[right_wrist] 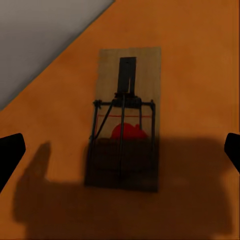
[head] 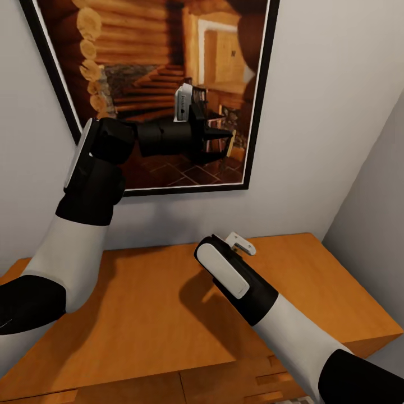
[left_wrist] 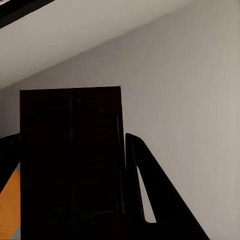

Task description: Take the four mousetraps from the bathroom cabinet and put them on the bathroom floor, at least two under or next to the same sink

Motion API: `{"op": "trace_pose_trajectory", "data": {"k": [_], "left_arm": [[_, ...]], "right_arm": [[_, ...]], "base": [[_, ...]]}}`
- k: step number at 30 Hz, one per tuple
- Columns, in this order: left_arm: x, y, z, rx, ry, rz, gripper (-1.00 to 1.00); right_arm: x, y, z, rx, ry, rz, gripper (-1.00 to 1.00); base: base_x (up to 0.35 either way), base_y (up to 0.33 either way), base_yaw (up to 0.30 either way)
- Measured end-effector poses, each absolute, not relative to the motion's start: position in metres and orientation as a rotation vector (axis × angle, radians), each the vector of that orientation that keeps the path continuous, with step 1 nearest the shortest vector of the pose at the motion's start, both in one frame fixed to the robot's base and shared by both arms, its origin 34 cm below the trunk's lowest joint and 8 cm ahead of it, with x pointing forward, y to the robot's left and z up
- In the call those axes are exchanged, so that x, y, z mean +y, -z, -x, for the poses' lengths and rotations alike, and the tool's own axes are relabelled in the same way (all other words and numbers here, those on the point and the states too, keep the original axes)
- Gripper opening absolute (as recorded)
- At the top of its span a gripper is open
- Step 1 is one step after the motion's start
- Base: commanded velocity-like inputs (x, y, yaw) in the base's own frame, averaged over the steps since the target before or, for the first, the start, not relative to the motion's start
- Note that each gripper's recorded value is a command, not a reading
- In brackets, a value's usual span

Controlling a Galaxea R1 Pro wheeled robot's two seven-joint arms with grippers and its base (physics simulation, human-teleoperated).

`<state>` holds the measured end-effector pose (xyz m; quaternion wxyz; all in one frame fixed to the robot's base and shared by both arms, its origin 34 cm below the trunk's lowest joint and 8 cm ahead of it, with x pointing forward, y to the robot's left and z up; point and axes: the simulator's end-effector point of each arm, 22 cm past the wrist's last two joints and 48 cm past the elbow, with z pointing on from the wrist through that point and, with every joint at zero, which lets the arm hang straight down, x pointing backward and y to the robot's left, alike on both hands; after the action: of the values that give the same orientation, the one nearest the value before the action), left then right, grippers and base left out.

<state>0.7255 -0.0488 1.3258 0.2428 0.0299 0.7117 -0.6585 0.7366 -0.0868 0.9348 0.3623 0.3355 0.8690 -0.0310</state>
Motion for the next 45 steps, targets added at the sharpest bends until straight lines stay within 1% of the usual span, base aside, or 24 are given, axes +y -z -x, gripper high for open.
{"op": "trace_pose_trajectory", "data": {"k": [13,30,39,45], "left_arm": [[-0.053,-1.322,-0.724,1.960,1.789,-0.094,-1.00],[-0.057,-1.318,-0.721,1.972,1.781,-0.106,-1.00],[-0.058,-1.318,-0.721,1.974,1.781,-0.108,-1.00],[-0.057,-1.311,-0.724,1.987,1.782,-0.089,-1.00]], "right_arm": [[-0.101,-0.915,-0.735,2.258,0.175,-0.873,1.00],[-0.104,-0.914,-0.735,2.250,0.190,-0.873,1.00],[-0.106,-0.911,-0.735,2.253,0.205,-0.875,1.00],[-0.106,-0.910,-0.735,2.253,0.207,-0.875,1.00]], "base": [[0.000,0.001,0.000],[0.000,0.000,0.000],[0.000,0.122,0.000],[0.000,0.027,0.000]]}}
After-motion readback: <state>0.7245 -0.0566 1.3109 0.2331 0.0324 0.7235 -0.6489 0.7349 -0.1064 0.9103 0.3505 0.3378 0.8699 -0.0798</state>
